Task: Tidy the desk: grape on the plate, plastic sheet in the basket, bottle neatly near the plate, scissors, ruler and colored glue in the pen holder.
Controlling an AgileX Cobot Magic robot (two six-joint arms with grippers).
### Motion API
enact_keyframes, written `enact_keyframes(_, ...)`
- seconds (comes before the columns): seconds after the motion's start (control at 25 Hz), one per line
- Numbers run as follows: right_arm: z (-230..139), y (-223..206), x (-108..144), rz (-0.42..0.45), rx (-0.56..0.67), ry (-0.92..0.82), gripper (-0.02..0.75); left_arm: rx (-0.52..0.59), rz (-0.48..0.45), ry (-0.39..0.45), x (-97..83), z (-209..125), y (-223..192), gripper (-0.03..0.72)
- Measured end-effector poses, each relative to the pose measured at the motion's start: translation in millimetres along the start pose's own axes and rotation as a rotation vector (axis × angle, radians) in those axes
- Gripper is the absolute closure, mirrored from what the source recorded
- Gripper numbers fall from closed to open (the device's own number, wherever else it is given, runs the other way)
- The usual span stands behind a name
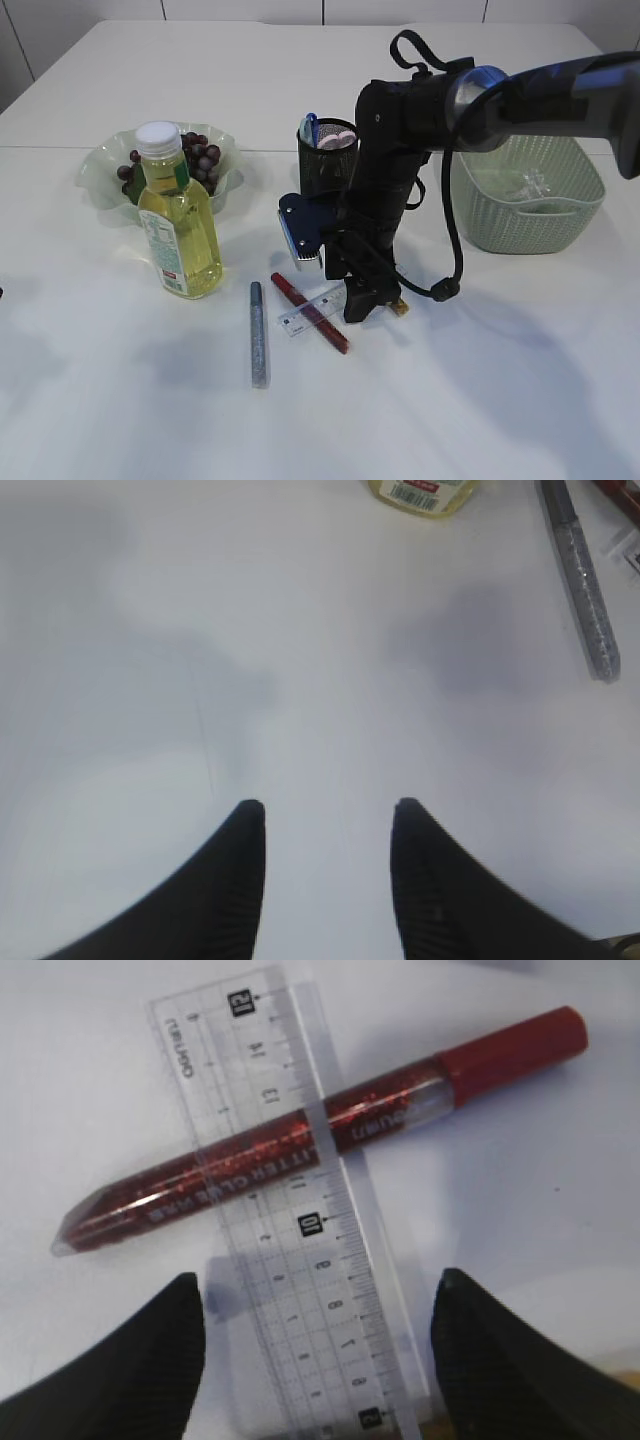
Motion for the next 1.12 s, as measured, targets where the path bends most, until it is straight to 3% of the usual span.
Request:
enact_keyframes(0.52, -2.2, -4.8, 0.4, 0.006, 0.008, -0.002, 0.197, 0.000, 0.000, 0.000, 0.0, 0.0, 0.0, 0.380)
enact_keyframes(0.88, -3.5, -5.4, 0.9, 0.010, 0.015, -0.001, 0.403, 0.000, 0.000, 0.000, 0.0, 0.0, 0.0, 0.380)
enact_keyframes(1.12, -5.4, -5.3, 0.6, 0.009, 0.026, 0.006, 0.440, 0.000, 0.000, 0.000, 0.0, 0.0, 0.0, 0.380)
Point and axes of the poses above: a point on each arm's last joint axis where the gripper is mounted, y pointing back along that axis away from the gripper, x along the wrist's bending axis when the last joint is at zero, z = x × y, the point moved 9 cm from there along -y, pointing out along that axis toward the gripper, and after that the axes turned 12 degrees about -y, right-handed, at the moved point
